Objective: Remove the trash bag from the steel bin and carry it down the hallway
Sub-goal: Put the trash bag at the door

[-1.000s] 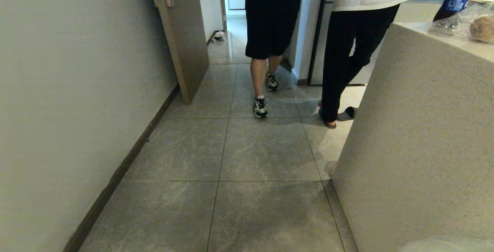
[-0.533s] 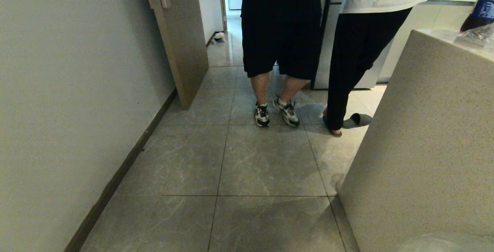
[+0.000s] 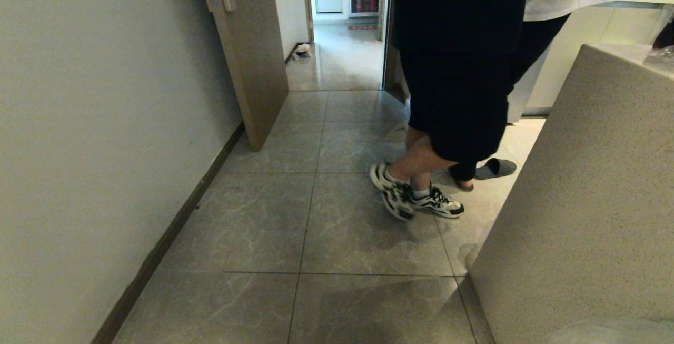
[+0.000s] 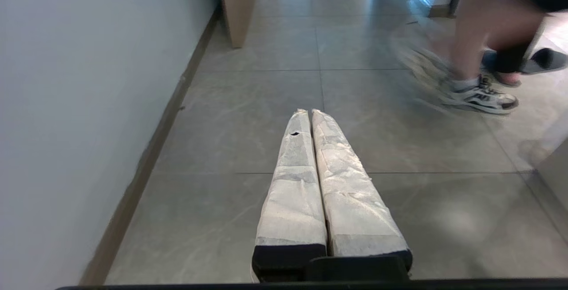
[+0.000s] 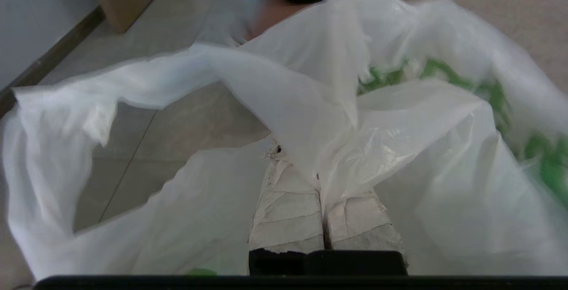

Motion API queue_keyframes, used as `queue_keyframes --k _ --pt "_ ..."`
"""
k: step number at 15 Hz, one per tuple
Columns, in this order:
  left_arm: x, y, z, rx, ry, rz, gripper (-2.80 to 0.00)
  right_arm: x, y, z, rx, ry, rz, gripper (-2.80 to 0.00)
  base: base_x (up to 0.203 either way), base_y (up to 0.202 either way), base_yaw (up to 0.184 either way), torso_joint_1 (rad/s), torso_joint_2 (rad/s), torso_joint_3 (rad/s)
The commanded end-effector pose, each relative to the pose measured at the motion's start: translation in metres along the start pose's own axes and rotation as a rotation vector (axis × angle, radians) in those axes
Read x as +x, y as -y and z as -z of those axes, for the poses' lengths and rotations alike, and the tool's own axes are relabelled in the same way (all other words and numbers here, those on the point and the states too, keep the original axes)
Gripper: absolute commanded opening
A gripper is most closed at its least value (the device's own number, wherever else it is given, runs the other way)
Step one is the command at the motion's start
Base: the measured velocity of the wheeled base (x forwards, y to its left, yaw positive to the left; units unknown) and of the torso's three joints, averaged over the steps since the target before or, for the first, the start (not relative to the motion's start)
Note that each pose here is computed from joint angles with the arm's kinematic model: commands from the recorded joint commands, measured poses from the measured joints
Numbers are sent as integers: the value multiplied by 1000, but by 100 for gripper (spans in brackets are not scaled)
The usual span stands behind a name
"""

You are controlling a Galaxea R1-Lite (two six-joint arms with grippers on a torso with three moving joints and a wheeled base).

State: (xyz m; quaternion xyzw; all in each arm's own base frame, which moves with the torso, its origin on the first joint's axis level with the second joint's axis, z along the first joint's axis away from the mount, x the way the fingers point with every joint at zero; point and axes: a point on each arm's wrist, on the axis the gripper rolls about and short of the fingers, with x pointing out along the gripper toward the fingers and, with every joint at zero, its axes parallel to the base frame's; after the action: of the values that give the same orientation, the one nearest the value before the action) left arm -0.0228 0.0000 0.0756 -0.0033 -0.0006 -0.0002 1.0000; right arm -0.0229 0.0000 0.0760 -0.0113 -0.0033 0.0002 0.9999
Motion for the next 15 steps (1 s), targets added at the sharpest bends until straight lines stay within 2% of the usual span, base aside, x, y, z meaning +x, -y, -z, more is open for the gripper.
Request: queue_keyframes --k 1,5,8,15 --pt "0 0 0 0 0 -1 -280 0 0 0 0 0 -1 -280 1 85 -13 5 1 -2" --pt "0 0 0 10 -1 -2 -280 0 0 0 0 0 -1 -280 1 148 2 1 3 1" --pt "0 0 0 2 -1 -2 -280 0 0 0 0 0 -1 -280 0 0 0 0 0 0" --pt "0 0 0 4 1 -2 -280 0 0 0 0 0 -1 -280 178 1 2 4 5 2"
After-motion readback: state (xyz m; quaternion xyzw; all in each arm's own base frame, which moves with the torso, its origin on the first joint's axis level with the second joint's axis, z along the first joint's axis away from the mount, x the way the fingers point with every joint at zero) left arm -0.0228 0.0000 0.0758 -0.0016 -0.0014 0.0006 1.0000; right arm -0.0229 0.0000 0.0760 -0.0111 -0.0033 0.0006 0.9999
